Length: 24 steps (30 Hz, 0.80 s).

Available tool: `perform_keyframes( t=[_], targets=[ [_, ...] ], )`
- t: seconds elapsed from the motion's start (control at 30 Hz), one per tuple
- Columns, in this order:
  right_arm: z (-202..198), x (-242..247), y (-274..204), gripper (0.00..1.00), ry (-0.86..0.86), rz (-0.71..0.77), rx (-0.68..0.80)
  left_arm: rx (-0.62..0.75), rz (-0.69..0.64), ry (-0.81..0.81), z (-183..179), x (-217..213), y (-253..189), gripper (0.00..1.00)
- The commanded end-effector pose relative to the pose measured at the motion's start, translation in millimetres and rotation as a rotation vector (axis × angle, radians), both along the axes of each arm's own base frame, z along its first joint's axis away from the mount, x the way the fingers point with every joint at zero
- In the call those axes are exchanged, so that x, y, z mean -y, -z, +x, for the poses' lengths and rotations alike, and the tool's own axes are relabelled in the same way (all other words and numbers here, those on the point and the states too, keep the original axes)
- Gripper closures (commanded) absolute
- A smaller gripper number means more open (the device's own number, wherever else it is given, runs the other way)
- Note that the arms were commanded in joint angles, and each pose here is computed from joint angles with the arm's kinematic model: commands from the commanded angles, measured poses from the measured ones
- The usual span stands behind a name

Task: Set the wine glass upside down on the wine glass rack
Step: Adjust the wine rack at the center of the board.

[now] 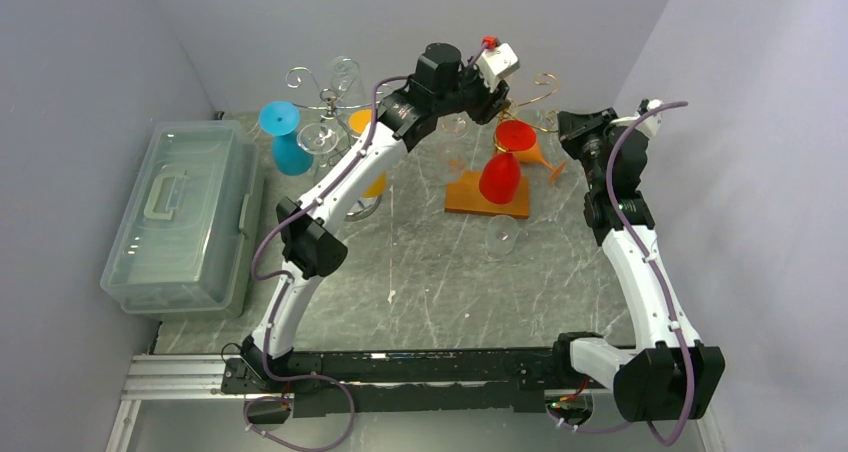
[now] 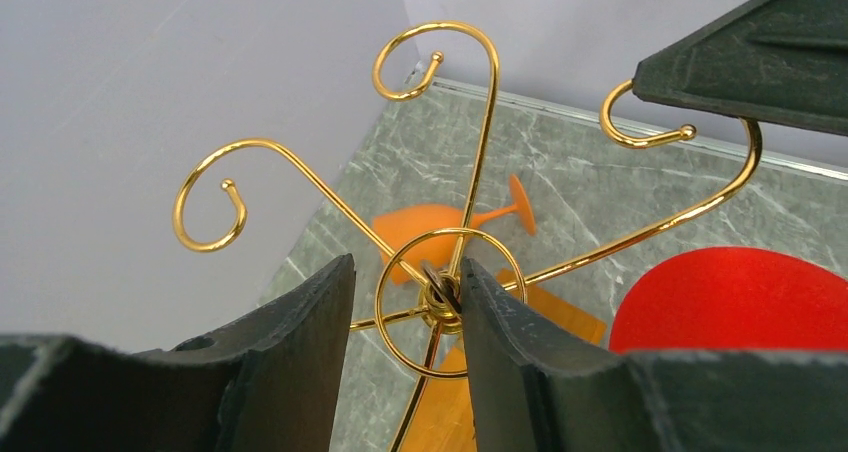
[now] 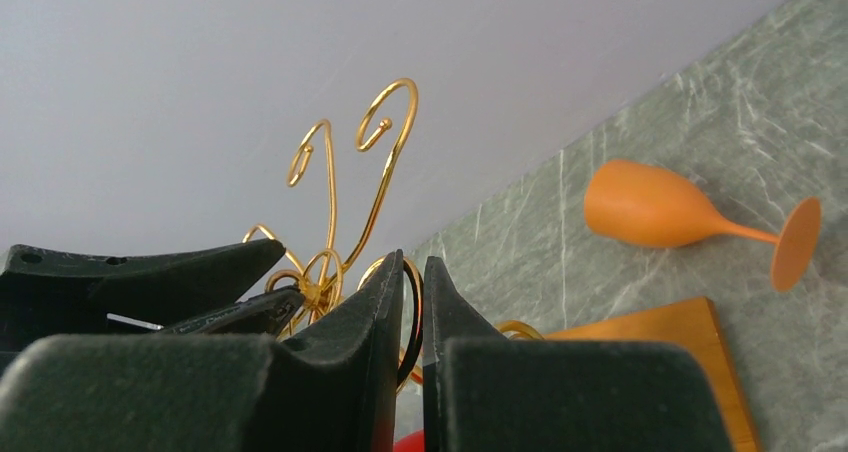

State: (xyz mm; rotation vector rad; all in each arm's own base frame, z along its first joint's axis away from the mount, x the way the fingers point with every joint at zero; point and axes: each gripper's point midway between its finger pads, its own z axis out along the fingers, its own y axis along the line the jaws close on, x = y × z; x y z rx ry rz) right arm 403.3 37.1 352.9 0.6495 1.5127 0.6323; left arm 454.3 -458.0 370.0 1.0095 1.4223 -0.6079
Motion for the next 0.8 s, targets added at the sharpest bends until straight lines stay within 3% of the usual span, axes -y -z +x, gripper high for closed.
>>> perform_keyframes(
  t=[0.0, 0.57, 0.63, 0.77],
  targets=[
    [-23.3, -22.9, 70.5, 1.0, -0.078, -0.002, -0.215, 0.073, 0.003, -0.065, 24.0, -10.3, -7.7, 0.52],
    [-58.3, -38.5, 102.9, 1.0, -0.128, 0.05, -0.269, 0.163, -0.003, -0.082, 38.8, -4.0, -9.7, 0.53],
    [-54.5, -41.5, 104.0, 0.95, -0.14, 0.057, -0.275, 0.17, -0.004, -0.08, 39.6, -3.2, -10.0, 0.52],
    [-41.0, -39.2, 95.5, 0.7, -0.129, 0.023, -0.274, 0.172, -0.005, -0.065, 36.0, -2.2, -11.3, 0.5]
  ],
)
